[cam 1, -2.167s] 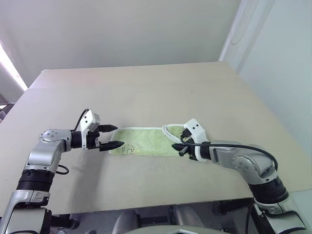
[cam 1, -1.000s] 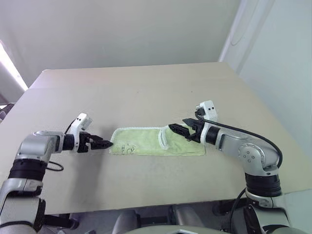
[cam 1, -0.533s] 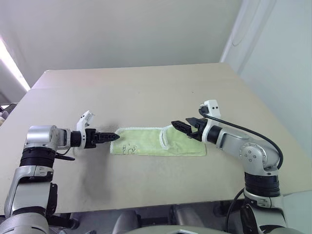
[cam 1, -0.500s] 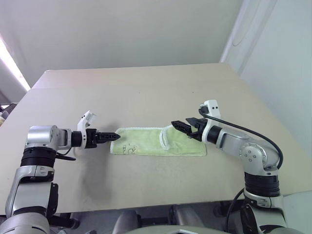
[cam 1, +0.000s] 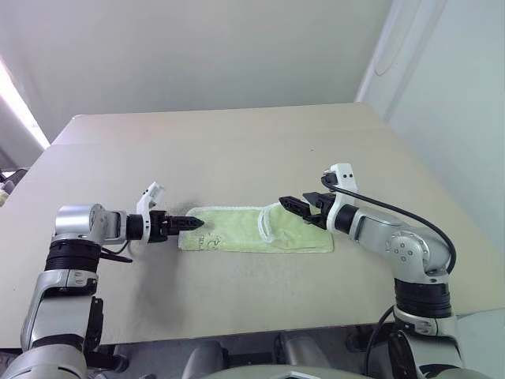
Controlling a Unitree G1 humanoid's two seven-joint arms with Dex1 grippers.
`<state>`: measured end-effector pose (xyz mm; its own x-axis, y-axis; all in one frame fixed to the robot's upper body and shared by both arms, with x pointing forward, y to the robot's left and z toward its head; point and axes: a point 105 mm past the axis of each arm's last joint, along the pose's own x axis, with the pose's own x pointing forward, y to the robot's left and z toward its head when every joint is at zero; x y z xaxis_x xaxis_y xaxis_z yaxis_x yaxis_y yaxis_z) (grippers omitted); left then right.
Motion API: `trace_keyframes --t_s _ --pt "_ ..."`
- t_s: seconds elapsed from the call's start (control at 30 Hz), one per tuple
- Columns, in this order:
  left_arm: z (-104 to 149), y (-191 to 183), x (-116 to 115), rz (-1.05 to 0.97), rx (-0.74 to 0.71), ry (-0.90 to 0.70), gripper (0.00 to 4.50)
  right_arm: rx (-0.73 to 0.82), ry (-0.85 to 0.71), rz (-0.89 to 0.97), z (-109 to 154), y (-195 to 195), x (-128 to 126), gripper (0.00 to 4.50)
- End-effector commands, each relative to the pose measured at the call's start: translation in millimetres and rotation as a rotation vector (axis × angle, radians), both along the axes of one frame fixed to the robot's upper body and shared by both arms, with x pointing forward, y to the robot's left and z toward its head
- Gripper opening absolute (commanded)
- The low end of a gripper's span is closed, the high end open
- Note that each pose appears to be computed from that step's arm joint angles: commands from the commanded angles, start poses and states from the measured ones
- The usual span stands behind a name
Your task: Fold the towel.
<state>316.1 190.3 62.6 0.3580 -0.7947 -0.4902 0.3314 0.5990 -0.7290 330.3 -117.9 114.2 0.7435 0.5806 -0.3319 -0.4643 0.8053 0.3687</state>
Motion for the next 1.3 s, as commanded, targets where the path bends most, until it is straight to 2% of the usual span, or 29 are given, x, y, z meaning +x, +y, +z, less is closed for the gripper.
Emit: trace_keyframes --t_s 0.03,0.23,0.27,0.47,0.73,0.87,1.03,1.17,1.3 --pt "11.2 -4.8 0.7 -0.023 -0.034 -0.031 2.40 -0.001 -0.044 -0.012 9.8 -1.1 3.8 4.50" --pt "22.8 -4.2 -2.7 -0.033 -0.082 -0.051 0.23 -0.016 -0.046 -0.013 8.8 -2.4 4.4 4.50" --pt "23.2 -2.4 -3.0 -0.031 -0.074 -0.054 0.04 -0.025 -0.050 -0.008 8.5 -2.4 3.9 4.50" --pt "16.1 20.8 -13.5 -0.042 0.068 -0.044 0.04 -0.046 -0.062 0.090 7.9 4.1 -8.6 4.50" --pt "34.5 73.4 -22.7 0.008 0.183 -0.078 0.04 -0.040 -0.080 0.252 10.3 14.2 -34.0 4.50" --pt "47.0 87.3 -30.6 -0.053 0.241 -0.106 0.04 -0.056 -0.120 0.370 15.7 19.3 -51.4 4.50" --pt "62.4 78.5 -26.5 -0.183 0.276 -0.160 0.04 -0.127 -0.144 0.475 13.9 19.9 -63.3 4.50" --pt "86.7 54.8 -10.9 -0.245 0.219 -0.252 0.04 -0.197 -0.152 0.459 5.4 13.6 -58.3 4.50" --pt "105.0 30.5 -4.8 -0.305 0.137 -0.285 0.04 -0.212 -0.151 0.431 1.4 10.8 -56.1 4.50"
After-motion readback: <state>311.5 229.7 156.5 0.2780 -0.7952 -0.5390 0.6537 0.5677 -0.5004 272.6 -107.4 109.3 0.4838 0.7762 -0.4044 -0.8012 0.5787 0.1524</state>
